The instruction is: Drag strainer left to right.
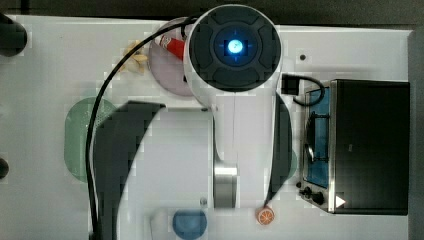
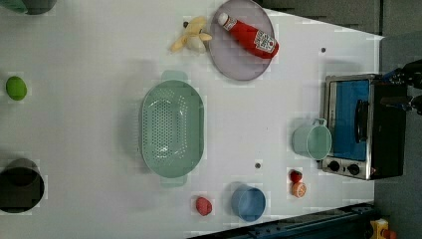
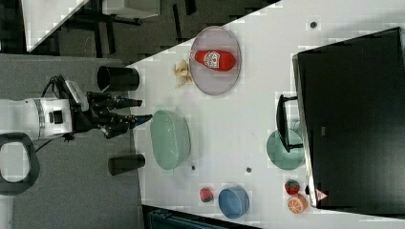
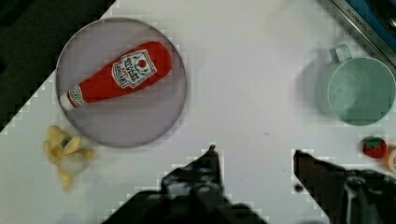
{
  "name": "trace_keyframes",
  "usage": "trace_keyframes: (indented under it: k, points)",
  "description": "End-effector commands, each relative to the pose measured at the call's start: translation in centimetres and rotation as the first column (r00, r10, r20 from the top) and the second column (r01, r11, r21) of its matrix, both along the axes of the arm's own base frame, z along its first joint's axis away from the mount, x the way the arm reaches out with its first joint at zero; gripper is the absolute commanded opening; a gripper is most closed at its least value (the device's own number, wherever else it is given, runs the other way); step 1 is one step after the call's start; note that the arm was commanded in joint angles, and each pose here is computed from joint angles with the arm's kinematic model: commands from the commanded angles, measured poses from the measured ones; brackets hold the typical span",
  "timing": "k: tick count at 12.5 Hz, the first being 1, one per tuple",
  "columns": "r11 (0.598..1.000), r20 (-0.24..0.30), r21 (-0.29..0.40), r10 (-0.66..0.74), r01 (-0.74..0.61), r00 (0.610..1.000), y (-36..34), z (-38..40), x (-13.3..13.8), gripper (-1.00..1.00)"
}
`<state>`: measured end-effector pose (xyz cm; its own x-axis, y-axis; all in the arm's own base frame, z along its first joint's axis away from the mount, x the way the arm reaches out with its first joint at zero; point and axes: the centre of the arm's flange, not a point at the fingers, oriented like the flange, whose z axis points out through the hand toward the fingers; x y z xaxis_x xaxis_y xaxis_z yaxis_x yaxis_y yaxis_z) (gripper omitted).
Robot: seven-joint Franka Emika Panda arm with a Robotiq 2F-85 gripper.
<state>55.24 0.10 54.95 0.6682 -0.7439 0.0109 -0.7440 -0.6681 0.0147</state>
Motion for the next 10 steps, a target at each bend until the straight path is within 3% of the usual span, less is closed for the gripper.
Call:
trace_keyframes:
  k: [1, 3, 7, 10]
  points:
    - [0.999, -0.011, -0.010, -0.042, 0.042, 0.999, -0.4, 6.0, -13.6, 0.59]
    - [1.000, -0.003, -0.013, -0.022, 0.022, 1.000, 0.6, 6.0, -13.4, 0.99]
    - [0.992, 0.018, -0.018, 0.126, -0.126, 0.992, 9.7, 4.0, -12.1, 1.00]
    - [0.993, -0.007, -0.050, 0.106, -0.106, 0.994, 17.8, -0.7, -11.1, 1.00]
